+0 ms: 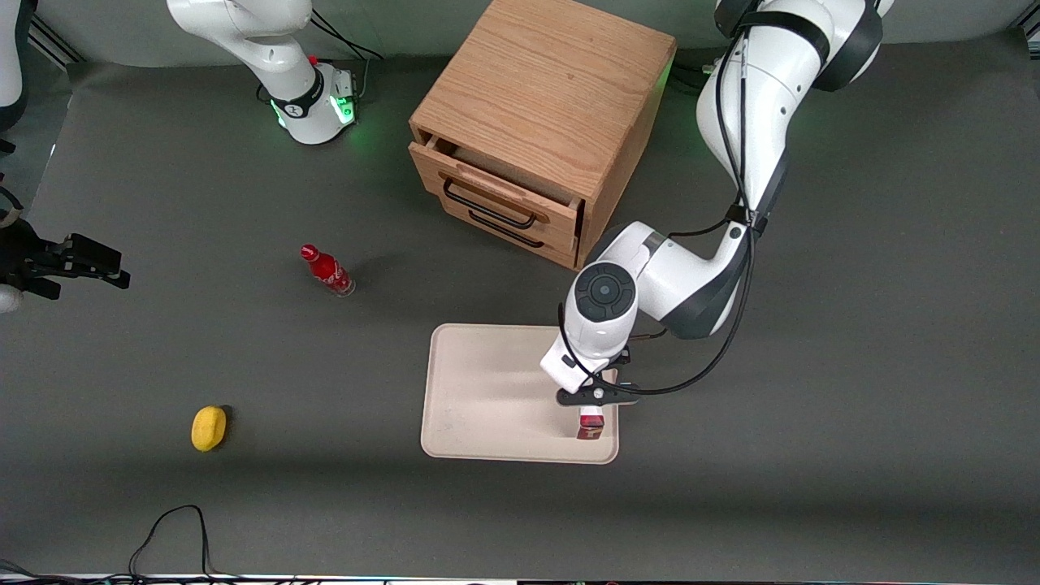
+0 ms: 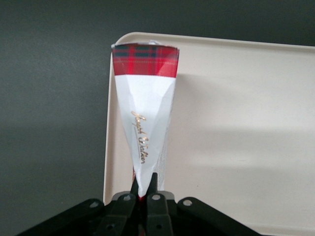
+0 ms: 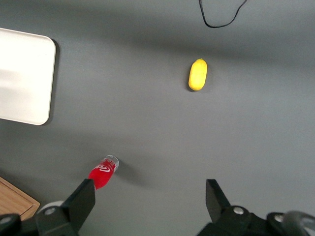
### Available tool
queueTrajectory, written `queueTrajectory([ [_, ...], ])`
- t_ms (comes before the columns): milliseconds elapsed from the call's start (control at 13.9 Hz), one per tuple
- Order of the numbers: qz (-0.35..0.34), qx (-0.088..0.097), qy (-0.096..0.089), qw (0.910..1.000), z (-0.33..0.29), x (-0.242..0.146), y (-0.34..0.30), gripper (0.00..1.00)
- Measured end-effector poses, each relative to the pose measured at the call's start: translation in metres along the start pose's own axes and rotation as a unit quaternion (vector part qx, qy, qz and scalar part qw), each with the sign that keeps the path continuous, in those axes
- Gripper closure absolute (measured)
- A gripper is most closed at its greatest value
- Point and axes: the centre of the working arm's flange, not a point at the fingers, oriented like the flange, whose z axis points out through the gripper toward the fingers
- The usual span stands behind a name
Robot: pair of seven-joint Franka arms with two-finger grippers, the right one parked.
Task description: Place red cookie box on tray
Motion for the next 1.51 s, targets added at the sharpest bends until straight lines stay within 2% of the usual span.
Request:
queueTrajectory([
  [72,-0.001,0.002,-0.001,1.0,0.004,0.0,0.0,0.95],
  [288,0.002,0.002,0.014,0.9999,0.014,0.004,-0.001,0.93],
  [431,0.001,0.004,0.016,0.9999,0.02,0.005,-0.002,0.93],
  [503,0.0,0.004,0.018,0.9998,0.023,0.007,-0.003,0.89],
  [575,-0.001,0.003,0.021,0.9998,0.024,0.008,-0.004,0.81],
  [791,-0.001,0.003,0.025,0.9997,0.022,0.01,-0.004,0.47],
  [1078,-0.001,0.007,0.033,0.9994,0.017,0.014,-0.007,0.06],
  [1150,-0.006,0.007,0.036,0.9993,0.01,0.019,-0.011,0.0],
  [1222,-0.015,0.012,0.035,0.9992,-0.001,0.028,-0.023,0.0],
  [1438,-0.003,0.04,0.018,0.999,-0.064,0.053,-0.082,0.0],
  [1510,0.008,0.043,0.008,0.999,-0.091,0.059,-0.107,0.0],
])
